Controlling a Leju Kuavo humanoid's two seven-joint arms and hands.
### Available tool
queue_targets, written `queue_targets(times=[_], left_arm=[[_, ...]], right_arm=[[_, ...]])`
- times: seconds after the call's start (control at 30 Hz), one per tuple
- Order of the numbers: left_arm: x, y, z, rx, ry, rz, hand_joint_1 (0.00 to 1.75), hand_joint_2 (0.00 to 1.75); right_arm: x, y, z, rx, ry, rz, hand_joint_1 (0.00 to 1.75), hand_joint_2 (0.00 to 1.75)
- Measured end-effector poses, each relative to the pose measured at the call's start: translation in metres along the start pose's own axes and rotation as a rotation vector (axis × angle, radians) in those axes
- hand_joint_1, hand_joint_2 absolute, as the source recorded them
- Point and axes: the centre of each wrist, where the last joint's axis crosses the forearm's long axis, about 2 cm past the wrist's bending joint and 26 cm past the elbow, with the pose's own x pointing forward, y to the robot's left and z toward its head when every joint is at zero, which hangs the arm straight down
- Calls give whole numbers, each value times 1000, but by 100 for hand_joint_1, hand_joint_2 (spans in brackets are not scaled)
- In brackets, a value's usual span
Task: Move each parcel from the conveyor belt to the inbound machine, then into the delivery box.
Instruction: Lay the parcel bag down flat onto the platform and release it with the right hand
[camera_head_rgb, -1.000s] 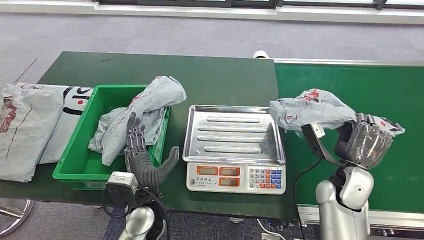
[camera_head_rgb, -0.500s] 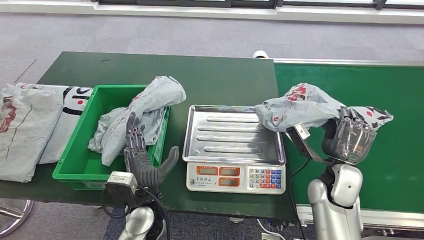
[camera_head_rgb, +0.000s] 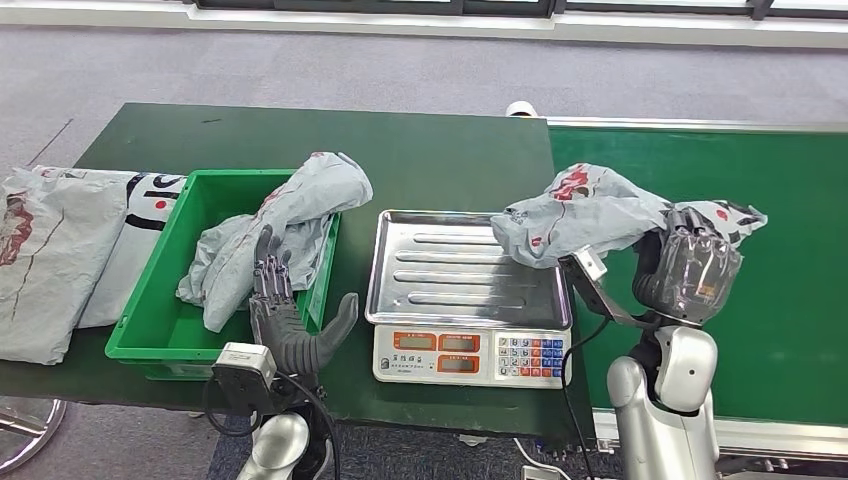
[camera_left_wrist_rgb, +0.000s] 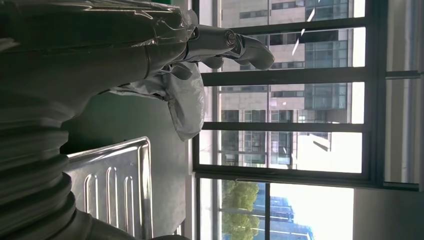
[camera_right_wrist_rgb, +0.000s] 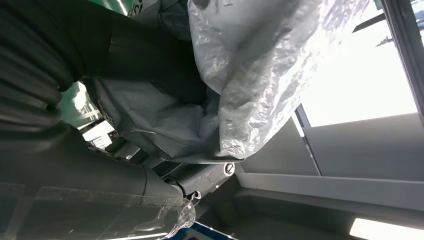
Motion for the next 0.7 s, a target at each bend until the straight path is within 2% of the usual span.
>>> queue_targets(times=[0.3,0.7], left_arm=[[0,0,0,2,1,-1,0,175],[-1,0,0,2,3,-2,0,175]], right_arm=[[18,-4,2,-11,-92,-50,175,175],[66,-4,14,13,-208,-170,175,175]])
